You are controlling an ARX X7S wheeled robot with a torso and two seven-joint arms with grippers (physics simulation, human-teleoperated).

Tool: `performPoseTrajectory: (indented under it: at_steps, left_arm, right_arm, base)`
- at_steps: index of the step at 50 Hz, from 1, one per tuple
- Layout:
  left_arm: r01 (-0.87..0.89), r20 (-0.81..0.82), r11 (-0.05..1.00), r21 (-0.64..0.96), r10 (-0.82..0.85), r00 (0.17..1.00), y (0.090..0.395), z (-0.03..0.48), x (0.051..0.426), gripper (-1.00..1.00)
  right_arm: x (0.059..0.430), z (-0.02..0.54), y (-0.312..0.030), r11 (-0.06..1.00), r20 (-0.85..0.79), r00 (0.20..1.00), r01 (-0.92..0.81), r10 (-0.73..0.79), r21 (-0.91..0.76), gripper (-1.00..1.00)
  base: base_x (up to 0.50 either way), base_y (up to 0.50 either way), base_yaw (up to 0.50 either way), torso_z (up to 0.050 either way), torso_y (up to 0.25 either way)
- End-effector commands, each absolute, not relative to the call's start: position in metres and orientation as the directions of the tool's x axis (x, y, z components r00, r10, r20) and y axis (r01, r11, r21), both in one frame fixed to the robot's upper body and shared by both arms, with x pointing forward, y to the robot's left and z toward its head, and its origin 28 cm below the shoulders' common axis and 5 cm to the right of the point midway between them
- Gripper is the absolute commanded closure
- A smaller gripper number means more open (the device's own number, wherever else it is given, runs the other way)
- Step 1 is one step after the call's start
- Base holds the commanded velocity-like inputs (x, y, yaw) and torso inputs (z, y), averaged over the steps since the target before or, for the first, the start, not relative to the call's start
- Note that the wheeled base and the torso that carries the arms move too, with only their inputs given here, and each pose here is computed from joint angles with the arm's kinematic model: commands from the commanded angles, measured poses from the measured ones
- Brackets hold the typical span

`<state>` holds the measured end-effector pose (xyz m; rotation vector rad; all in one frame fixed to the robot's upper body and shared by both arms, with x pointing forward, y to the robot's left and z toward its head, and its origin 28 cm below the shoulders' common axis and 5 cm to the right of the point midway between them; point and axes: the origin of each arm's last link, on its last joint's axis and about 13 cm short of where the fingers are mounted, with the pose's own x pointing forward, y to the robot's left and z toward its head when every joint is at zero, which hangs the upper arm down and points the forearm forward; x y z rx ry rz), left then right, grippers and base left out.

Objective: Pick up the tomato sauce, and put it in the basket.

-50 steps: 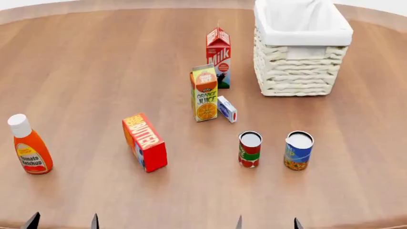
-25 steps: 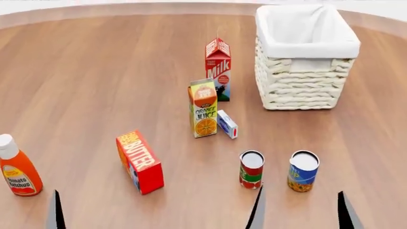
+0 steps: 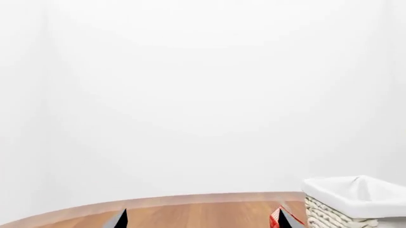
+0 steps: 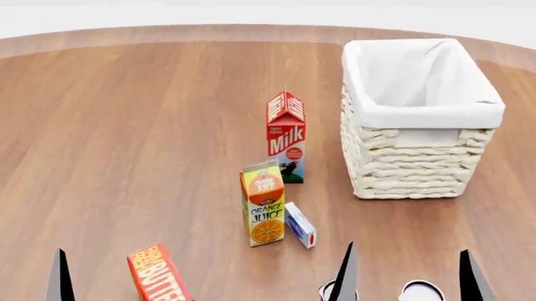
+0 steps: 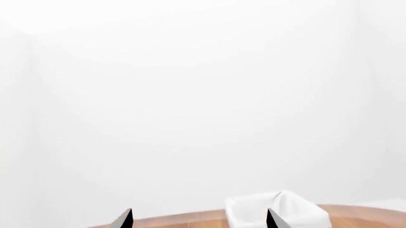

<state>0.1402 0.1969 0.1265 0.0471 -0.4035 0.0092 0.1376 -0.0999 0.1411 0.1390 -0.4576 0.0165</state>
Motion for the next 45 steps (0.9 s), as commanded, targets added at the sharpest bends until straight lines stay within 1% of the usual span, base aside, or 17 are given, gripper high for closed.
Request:
performPoseTrajectory:
  at_steps: [1,25,31,33,35,37,41,43,45]
  left_arm:
    - [-0.016,0.397,0.999,0.045,-0.004,0.918,0.196,0.128,0.139,-1.00]
    - [-0.011,0.393,0.999,0.037,-0.004,0.919,0.195,0.127,0.140,-1.00]
    - [-0.023,0.389,0.999,0.044,0.004,0.921,0.196,0.125,0.141,-1.00]
    - [-0.022,0.386,0.999,0.042,0.004,0.922,0.196,0.124,0.142,-1.00]
    - [-0.026,0.384,0.999,0.047,0.006,0.923,0.196,0.124,0.142,-1.00]
    - [-0.030,0.384,0.998,0.053,0.007,0.923,0.195,0.123,0.143,-1.00]
    - [-0.030,0.380,0.998,0.057,0.006,0.925,0.194,0.121,0.144,-1.00]
    - [-0.023,0.373,0.998,0.058,0.000,0.928,0.192,0.119,0.146,-1.00]
    - [-0.021,0.371,0.998,0.063,-0.003,0.929,0.192,0.118,0.146,-1.00]
  right_arm:
    - [0.137,0.143,-0.100,0.990,0.443,0.896,-0.050,-0.014,0.133,-1.00]
    - [0.136,0.143,-0.100,0.989,0.449,0.894,-0.054,-0.013,0.137,-1.00]
    - [0.131,0.148,-0.105,0.987,0.476,0.879,-0.067,-0.012,0.148,-1.00]
    - [0.130,0.151,-0.108,0.990,0.492,0.871,-0.073,0.004,0.122,-1.00]
    - [0.125,0.157,-0.115,0.990,0.494,0.869,-0.098,0.036,0.100,-1.00]
    - [0.122,0.160,-0.127,0.995,0.489,0.870,-0.095,0.062,0.042,-1.00]
    - [0.115,0.162,-0.146,0.997,0.482,0.873,-0.072,0.072,-0.019,-1.00]
    - [0.110,0.161,-0.158,0.997,0.440,0.895,-0.053,0.073,-0.057,-1.00]
    - [0.109,0.161,-0.165,0.997,0.436,0.898,-0.041,0.064,-0.062,-1.00]
  base:
    - [0.50,0.00,0.00,0.000,0.000]
    - [0.50,0.00,0.00,0.000,0.001]
    - [0.00,0.00,0.00,0.000,0.002]
    - [0.00,0.00,0.00,0.000,0.000]
    - [0.00,0.00,0.00,0.000,0.000]
    - [0.00,0.00,0.00,0.000,0.000]
    - [0.00,0.00,0.00,0.000,0.000]
    - [0.00,0.00,0.00,0.000,0.000]
    - [0.00,0.00,0.00,0.000,0.000]
